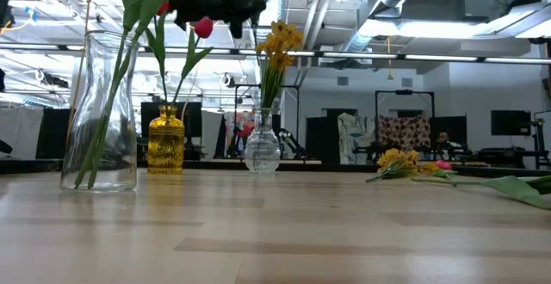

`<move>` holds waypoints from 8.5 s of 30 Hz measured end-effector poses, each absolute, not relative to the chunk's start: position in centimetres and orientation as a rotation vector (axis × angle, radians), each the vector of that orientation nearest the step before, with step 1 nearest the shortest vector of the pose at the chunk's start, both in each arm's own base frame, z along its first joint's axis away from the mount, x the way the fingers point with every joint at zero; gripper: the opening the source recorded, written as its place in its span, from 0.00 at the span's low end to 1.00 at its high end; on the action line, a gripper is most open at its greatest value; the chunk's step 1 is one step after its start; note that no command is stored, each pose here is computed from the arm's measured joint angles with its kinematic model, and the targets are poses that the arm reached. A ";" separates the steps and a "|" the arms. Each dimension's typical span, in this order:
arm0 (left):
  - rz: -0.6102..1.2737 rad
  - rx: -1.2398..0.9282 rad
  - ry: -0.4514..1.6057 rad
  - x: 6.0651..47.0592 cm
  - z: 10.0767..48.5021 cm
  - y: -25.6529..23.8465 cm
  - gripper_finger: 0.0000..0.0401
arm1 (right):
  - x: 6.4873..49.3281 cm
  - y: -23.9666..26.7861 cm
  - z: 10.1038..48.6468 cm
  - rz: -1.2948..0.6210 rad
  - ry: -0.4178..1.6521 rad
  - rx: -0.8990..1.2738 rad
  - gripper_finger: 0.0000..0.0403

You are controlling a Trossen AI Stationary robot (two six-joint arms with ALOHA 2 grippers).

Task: Sort flowers into vase by color
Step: Put the right yellow flowers into the top transparent vase, then put the yellow flower into the bottom transparent vase

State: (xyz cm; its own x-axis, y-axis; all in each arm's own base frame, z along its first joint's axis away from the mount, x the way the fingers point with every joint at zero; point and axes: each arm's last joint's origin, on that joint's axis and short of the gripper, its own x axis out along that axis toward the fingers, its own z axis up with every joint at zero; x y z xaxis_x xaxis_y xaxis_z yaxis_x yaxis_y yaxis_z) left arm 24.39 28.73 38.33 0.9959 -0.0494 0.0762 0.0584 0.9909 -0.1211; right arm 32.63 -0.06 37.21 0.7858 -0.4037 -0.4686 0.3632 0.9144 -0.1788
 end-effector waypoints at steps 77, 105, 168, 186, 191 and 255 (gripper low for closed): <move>-0.353 -0.126 0.074 27.5 32.0 30.1 0.00 | 32.6 -0.1 37.0 -0.412 0.542 -0.086 0.53; -0.363 -0.076 0.071 28.5 30.8 29.1 0.00 | 32.6 0.0 37.0 -0.412 0.542 -0.085 0.53; -0.351 0.003 0.107 30.2 30.1 27.3 0.00 | 32.6 -0.2 37.0 -0.418 0.542 -0.084 0.53; -0.273 0.015 0.129 31.0 30.0 26.8 0.16 | 32.6 -0.2 37.0 -0.418 0.542 -0.084 0.53; -0.268 -0.013 0.132 30.9 30.0 27.0 0.20 | 32.6 -0.2 37.0 -0.418 0.542 -0.084 0.53; 0.162 0.048 0.196 13.8 43.1 19.6 0.58 | 29.0 -2.0 39.0 -0.486 0.558 -0.031 0.53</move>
